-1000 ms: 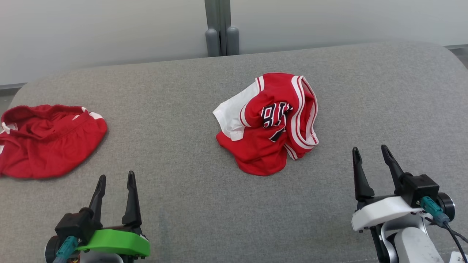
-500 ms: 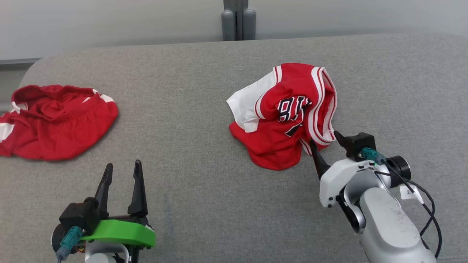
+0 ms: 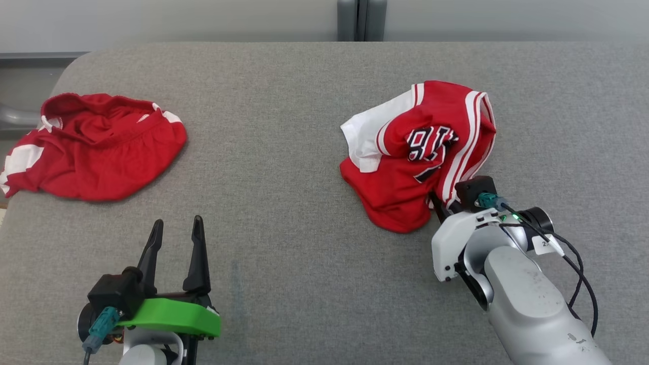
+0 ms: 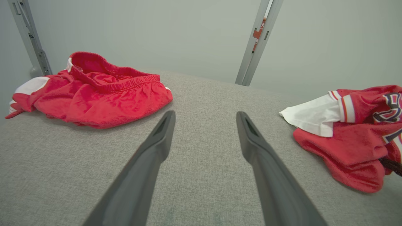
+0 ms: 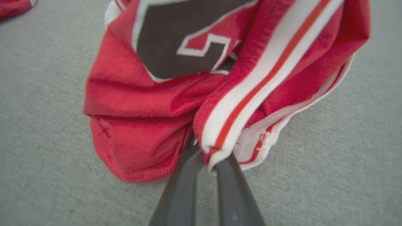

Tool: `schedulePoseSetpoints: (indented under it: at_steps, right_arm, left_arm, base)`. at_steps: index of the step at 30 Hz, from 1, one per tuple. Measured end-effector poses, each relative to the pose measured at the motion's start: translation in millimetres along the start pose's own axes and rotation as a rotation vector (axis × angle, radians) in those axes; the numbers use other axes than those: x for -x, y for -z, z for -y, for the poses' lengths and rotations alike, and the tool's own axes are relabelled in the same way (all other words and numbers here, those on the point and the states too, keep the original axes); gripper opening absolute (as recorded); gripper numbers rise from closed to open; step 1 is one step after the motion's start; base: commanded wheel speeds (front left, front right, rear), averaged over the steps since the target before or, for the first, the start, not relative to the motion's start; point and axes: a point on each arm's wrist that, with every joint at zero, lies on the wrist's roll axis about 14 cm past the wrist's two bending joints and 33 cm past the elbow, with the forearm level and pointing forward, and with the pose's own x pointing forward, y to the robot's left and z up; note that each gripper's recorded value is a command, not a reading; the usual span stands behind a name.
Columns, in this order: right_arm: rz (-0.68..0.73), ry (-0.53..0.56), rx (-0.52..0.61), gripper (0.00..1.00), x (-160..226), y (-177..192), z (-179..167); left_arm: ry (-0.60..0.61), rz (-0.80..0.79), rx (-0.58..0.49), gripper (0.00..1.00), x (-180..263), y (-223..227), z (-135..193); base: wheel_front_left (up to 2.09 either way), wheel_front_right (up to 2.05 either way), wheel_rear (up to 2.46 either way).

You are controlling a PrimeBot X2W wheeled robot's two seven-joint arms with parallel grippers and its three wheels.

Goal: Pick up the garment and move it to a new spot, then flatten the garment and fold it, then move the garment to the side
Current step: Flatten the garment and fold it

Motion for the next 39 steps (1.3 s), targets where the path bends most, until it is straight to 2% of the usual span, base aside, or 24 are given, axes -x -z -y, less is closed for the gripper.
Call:
schedulePoseSetpoints:
  at_steps: [5,11,18,22,25,27,29,32,35,39]
  right_arm:
    - [0.19,-0.049,-0.022,0.0,5,-54,-17]
    - [0.452,-0.116,0.003,0.0,28,-150,-36]
    - [0.604,-0.184,0.028,0.0,46,-223,-49]
    - [0.709,-0.256,0.055,0.0,54,-263,-66]
    - [0.859,-0.294,0.12,0.0,70,-304,-75]
    - [0.925,-0.304,0.166,0.0,79,-319,-75]
    - [0.931,-0.301,0.211,0.0,79,-319,-70]
    - [0.81,-0.286,0.26,0.0,63,-288,-52]
    - [0.55,-0.253,0.273,0.0,38,-217,-17]
    - [0.243,-0.233,0.192,0.0,35,-124,20]
  left_arm:
    - [-0.003,0.016,0.001,1.0,4,-6,0]
    - [0.013,0.024,0.004,1.0,8,-8,5]
    - [0.044,0.02,0.006,1.0,3,-6,15]
    - [0.052,0.008,0.006,1.0,-1,-2,18]
    - [0.055,0.004,0.005,1.0,-5,0,19]
    - [0.054,0.001,0.005,1.0,-6,1,18]
    - [0.054,-0.002,0.004,1.0,-7,2,18]
    - [0.058,-0.003,0.005,1.0,-8,2,19]
    - [0.066,-0.004,0.008,1.0,-10,3,22]
    - [0.061,-0.007,0.009,1.0,-11,4,21]
  base:
    - [0.0,0.0,0.0]
    - [0.0,0.0,0.0]
    - [0.0,0.0,0.0]
    - [0.0,0.0,0.0]
    - [0.0,0.0,0.0]
    - [0.0,0.0,0.0]
    - [0.0,0.0,0.0]
    - [0.0,0.0,0.0]
    - [0.0,0.0,0.0]
    - [0.0,0.0,0.0]
